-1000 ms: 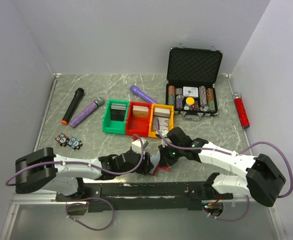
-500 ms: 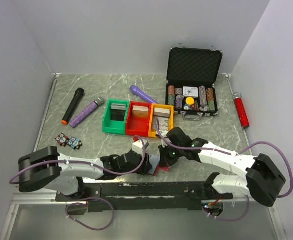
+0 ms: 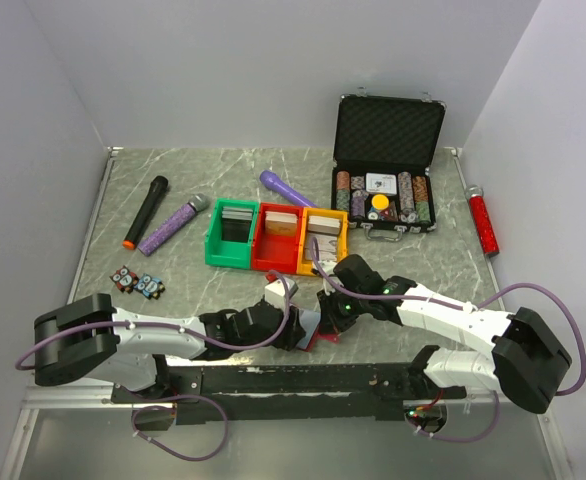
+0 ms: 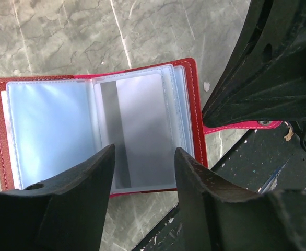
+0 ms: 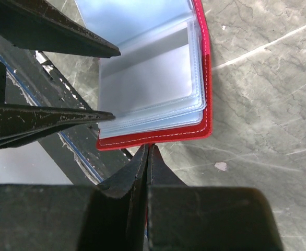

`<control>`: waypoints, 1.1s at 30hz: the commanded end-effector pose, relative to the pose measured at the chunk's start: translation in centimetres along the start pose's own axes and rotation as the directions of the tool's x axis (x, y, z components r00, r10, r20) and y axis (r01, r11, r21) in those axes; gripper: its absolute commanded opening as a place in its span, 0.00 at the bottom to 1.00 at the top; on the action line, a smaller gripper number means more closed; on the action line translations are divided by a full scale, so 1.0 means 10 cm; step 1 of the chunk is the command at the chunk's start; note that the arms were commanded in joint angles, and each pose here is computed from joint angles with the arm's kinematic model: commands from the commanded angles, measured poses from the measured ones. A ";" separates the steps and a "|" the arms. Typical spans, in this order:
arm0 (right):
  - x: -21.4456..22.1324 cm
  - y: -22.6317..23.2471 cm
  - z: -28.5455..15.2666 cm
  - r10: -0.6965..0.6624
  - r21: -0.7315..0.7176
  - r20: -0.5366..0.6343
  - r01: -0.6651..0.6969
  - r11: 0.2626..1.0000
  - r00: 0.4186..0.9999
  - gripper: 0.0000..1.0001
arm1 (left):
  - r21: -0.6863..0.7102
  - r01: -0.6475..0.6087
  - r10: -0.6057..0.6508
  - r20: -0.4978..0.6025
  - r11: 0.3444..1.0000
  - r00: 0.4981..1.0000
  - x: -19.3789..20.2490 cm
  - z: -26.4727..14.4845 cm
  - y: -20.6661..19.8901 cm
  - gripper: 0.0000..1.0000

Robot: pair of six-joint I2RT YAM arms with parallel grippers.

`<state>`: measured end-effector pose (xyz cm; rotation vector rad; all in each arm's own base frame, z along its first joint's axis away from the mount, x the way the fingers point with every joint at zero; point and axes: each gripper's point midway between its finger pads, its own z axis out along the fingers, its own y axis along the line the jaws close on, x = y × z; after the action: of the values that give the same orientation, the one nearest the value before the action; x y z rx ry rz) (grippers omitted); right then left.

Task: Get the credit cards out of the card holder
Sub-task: Remove the credit card from the card holder.

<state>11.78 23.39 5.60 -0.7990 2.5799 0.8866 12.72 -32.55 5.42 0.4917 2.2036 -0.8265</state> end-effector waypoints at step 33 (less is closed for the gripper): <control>-0.18 0.11 -0.07 -0.043 -0.020 0.054 0.044 0.999 0.998 0.00 | -0.034 0.000 0.001 0.020 0.999 1.000 -0.02 0.01 0.01 0.29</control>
<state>11.83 23.37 5.59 -0.8023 2.5773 0.8834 12.09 -33.00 4.75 0.5221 2.2176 -0.8245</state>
